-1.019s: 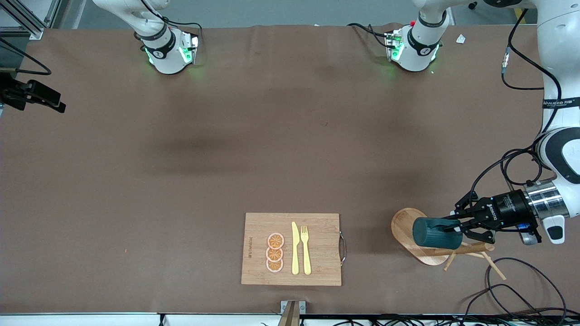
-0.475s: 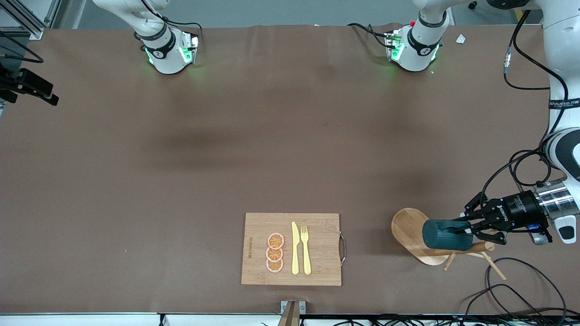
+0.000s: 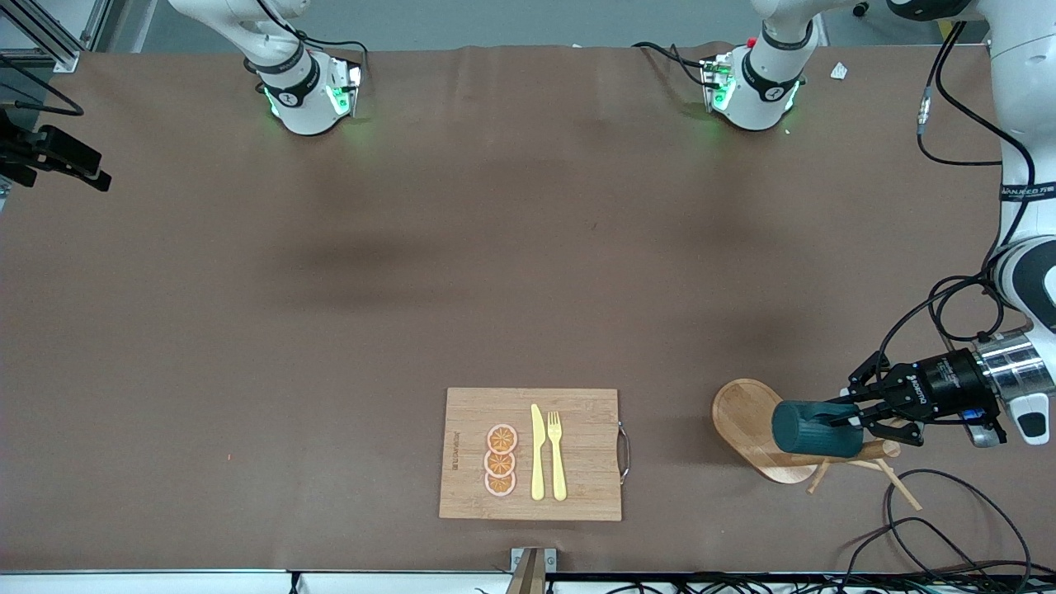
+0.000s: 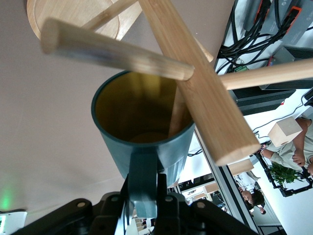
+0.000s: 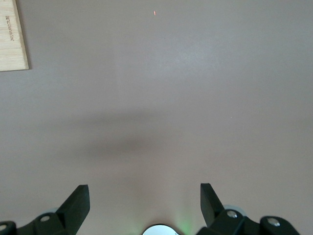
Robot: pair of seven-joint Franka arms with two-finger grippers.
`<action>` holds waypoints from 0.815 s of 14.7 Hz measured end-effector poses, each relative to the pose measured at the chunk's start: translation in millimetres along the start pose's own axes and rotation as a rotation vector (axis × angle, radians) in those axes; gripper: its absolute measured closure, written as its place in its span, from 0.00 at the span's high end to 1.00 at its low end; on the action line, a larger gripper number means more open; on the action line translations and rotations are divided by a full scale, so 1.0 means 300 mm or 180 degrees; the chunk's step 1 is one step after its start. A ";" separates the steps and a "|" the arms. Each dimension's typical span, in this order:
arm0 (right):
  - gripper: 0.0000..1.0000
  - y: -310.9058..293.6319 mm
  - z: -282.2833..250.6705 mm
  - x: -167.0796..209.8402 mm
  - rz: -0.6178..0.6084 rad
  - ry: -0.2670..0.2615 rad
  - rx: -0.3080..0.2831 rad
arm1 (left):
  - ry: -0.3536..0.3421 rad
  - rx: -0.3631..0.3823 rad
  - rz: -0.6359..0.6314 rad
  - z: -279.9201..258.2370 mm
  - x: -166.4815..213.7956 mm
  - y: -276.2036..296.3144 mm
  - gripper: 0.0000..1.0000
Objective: Pass cup and hang on rack
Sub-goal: 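Lower the mug onto a rack peg with the left gripper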
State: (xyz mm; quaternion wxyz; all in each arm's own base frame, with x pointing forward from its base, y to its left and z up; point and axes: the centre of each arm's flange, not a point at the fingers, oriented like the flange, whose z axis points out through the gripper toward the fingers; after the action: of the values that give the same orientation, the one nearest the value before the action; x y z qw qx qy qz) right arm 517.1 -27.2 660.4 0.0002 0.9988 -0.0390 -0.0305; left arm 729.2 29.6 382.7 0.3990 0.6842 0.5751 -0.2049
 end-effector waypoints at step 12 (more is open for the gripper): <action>1.00 -0.001 0.000 0.000 -0.0002 0.0000 0.0000 | 0.0026 -0.0057 0.0030 -0.049 0.045 -0.006 0.26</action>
State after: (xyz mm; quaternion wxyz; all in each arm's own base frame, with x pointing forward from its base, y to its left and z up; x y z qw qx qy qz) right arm 517.1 -26.9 660.3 0.0003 0.9988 -0.0387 -0.0306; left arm 728.2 49.5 380.9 0.4037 0.6841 0.5753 -0.1950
